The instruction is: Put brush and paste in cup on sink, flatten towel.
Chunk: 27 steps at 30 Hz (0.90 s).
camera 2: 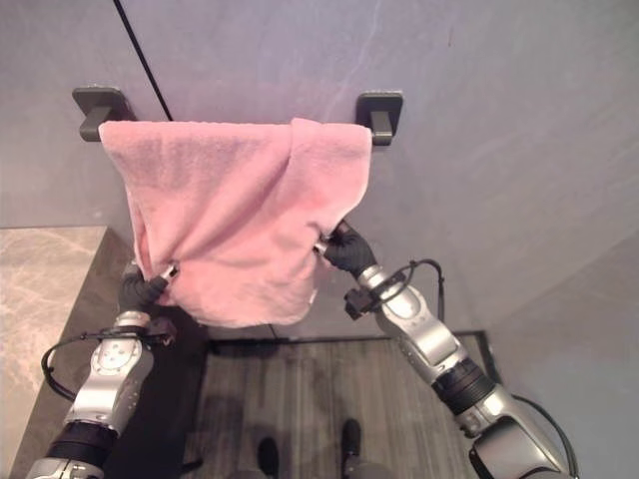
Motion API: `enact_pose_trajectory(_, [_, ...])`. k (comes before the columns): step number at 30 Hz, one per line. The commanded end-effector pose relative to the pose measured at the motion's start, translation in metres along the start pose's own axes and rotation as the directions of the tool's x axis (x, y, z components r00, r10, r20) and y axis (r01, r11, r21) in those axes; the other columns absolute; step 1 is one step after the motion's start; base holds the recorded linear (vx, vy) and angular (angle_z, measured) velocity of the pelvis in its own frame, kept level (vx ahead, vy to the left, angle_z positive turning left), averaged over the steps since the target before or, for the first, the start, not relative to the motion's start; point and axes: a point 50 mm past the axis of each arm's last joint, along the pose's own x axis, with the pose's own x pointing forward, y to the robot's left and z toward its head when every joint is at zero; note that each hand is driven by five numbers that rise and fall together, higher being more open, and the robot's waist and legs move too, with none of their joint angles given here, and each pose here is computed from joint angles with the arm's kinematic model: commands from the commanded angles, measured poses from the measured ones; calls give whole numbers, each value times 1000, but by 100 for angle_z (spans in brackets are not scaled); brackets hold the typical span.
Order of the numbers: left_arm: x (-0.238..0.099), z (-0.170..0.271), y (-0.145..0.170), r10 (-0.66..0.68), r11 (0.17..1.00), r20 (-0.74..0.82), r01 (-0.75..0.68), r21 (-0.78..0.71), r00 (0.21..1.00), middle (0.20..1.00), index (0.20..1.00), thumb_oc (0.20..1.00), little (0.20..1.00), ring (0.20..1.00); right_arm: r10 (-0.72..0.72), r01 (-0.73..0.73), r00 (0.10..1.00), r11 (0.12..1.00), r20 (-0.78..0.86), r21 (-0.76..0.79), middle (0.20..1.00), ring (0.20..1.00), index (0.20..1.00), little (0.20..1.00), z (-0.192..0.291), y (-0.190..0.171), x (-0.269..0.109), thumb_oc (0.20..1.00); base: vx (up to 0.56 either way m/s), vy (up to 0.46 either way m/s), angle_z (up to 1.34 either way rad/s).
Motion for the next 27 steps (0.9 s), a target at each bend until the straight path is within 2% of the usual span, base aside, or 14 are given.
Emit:
enact_pose_trajectory(1, [10,3,10,36,998,26,-37,56,999,357,357,357,357,357,-18,16,995,1000,98,26,200,200,200,200,11,3,9,200,0,0,0])
enact_pose_trajectory(2, [10,-2,10,35,994,-1,-35,103,999,1000,1000,1000,1000,1000,-29,29,997,1000,67,2,325,325,325,325,4,2,8,325,0,0,0])
enact_pose_trajectory(3, [10,-7,9,16,981,-25,-11,191,1000,1000,1000,1000,1000,1000,-63,64,998,997,23,-47,1000,1000,1000,1000,-5,-3,5,1000,0,0,0])
enact_pose_trajectory(6, [8,-14,10,5,964,-52,9,267,999,1000,1000,1000,1000,1000,-103,102,995,991,-14,-90,1000,1000,1000,1000,-13,-10,0,1000,0,0,0])
enact_pose_trajectory(8, [3,-24,17,-6,913,-107,49,405,994,1000,1000,1000,1000,1000,-182,167,980,972,-85,-165,1000,1000,1000,1000,-29,-26,-16,1000,0,0,0])
enact_pose_trajectory(12, [-6,-32,24,-28,866,-153,100,489,988,1000,1000,1000,1000,1000,-265,224,951,947,-161,-232,1000,1000,1000,1000,-45,-45,-38,1000,0,0,0])
enact_pose_trajectory(13, [-15,-35,36,-19,844,-177,111,524,984,1000,1000,1000,1000,1000,-319,234,926,906,-204,-352,1000,1000,1000,1000,-50,-59,-58,1000,0,0,0])
enact_pose_trajectory(14, [-15,-35,36,-20,844,-179,112,524,984,1000,1000,1000,1000,1000,-319,234,925,906,-205,-353,1000,1000,1000,1000,-50,-59,-58,1000,45,25,-1])
enact_pose_trajectory(17, [-37,-38,59,-8,819,-217,131,558,976,1000,1000,1000,1000,1000,-382,240,899,839,-216,-488,1000,1000,1000,1000,-41,-79,-91,1000,0,0,0])
enact_pose_trajectory(21, [-52,-21,72,-50,832,-179,141,536,982,1000,1000,1000,1000,1000,-380,261,914,819,-143,-511,1000,1000,1000,1000,-18,-85,-112,1000,0,0,0])
enact_pose_trajectory(23, [-53,-9,73,-82,868,-140,139,476,987,1000,1000,1000,1000,1000,-349,265,933,829,-86,-492,1000,1000,1000,1000,-2,-84,-114,1000,0,0,0])
enact_pose_trajectory(25, [-54,-9,73,-82,869,-142,141,475,986,1000,1000,1000,1000,1000,-349,264,933,830,-87,-491,1000,1000,1000,1000,-1,-84,-114,1000,-17,9,0])
enact_pose_trajectory(26, [-53,23,74,-138,868,-24,133,478,990,1000,1000,1000,1000,1000,-239,194,971,758,12,-622,1000,1000,1000,1000,39,-81,-112,1000,-43,24,4])
enact_pose_trajectory(27, [-52,35,74,-165,850,12,136,510,986,1000,1000,1000,1000,1000,-212,182,977,722,36,-668,1000,1000,1000,1000,51,-81,-112,1000,-53,26,2])
